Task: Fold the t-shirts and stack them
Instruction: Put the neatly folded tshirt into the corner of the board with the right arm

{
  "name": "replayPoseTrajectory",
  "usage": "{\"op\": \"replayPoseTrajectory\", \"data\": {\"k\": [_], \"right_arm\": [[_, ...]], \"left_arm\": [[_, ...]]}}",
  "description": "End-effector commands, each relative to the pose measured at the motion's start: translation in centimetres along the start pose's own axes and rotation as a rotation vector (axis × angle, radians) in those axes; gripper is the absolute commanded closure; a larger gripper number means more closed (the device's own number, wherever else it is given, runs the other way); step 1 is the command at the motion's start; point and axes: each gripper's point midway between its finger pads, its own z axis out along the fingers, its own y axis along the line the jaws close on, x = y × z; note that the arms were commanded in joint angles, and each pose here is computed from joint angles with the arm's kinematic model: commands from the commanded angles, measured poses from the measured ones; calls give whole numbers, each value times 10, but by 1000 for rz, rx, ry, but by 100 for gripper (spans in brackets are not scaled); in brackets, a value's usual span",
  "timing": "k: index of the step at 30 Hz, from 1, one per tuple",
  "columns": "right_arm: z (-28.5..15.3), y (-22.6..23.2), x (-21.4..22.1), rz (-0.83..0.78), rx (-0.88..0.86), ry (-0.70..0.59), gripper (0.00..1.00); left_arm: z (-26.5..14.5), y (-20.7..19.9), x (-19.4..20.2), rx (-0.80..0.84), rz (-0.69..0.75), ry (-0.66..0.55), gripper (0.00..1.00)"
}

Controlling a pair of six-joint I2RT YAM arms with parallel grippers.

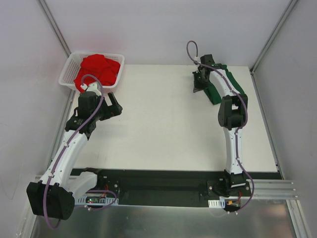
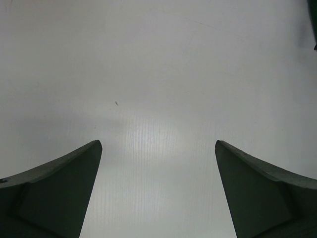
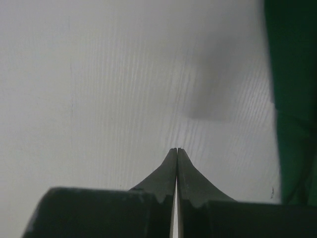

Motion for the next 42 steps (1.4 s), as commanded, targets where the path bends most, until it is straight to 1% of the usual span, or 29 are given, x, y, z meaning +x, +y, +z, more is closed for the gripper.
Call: {"op": "replayPoseTrajectory", "data": {"k": [1, 3, 6, 11, 19, 34, 42], "right_arm": [[-20, 7, -35, -38, -52, -102, 99], [-19, 3, -43, -39, -43, -124, 99], [-13, -5, -44, -29, -31, -122, 98], [-2, -14, -34, -19, -36, -86, 98], [-4, -24, -30, -27, -33, -69, 98], [1, -61, 7, -73, 113, 80, 98], [5, -82, 17, -42, 166, 118, 97]], "left_arm": [[-2, -4, -15, 14, 17, -26, 1], [1, -4, -15, 10, 18, -18, 1], [4, -2, -15, 2, 20, -13, 0], [6, -1, -15, -8, 25, -9, 1], [8, 2, -16, -21, 24, -10, 1], [9, 0, -20, -20, 27, -12, 1], [10, 1, -18, -24, 24, -7, 1]]}}
